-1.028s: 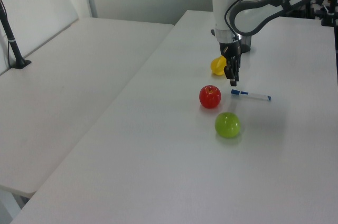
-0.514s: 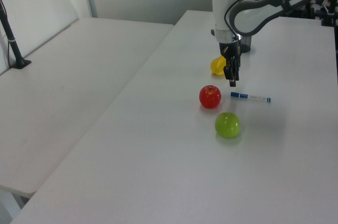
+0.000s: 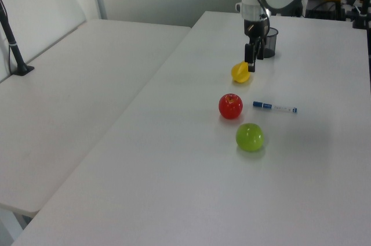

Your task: Take marker pen

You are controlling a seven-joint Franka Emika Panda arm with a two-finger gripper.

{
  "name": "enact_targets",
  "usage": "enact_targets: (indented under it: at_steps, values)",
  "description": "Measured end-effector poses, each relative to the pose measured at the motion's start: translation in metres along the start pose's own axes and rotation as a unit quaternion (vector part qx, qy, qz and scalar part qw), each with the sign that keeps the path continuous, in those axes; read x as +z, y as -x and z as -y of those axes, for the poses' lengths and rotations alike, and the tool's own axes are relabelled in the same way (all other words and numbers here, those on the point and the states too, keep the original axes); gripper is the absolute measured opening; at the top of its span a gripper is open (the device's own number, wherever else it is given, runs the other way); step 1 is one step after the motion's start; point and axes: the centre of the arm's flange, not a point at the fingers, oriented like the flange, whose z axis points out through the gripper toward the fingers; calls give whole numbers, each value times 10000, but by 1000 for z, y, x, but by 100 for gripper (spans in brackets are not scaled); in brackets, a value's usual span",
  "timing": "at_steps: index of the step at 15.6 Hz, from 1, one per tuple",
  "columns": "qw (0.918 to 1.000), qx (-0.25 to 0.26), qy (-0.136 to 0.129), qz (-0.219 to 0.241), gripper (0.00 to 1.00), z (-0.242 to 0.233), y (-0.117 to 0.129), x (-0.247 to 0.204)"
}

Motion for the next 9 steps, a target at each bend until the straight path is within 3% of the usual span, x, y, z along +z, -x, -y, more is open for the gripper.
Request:
enact_targets:
  at_steps: [9]
  values:
    - [9987, 450, -92, -211, 100, -58, 53, -116]
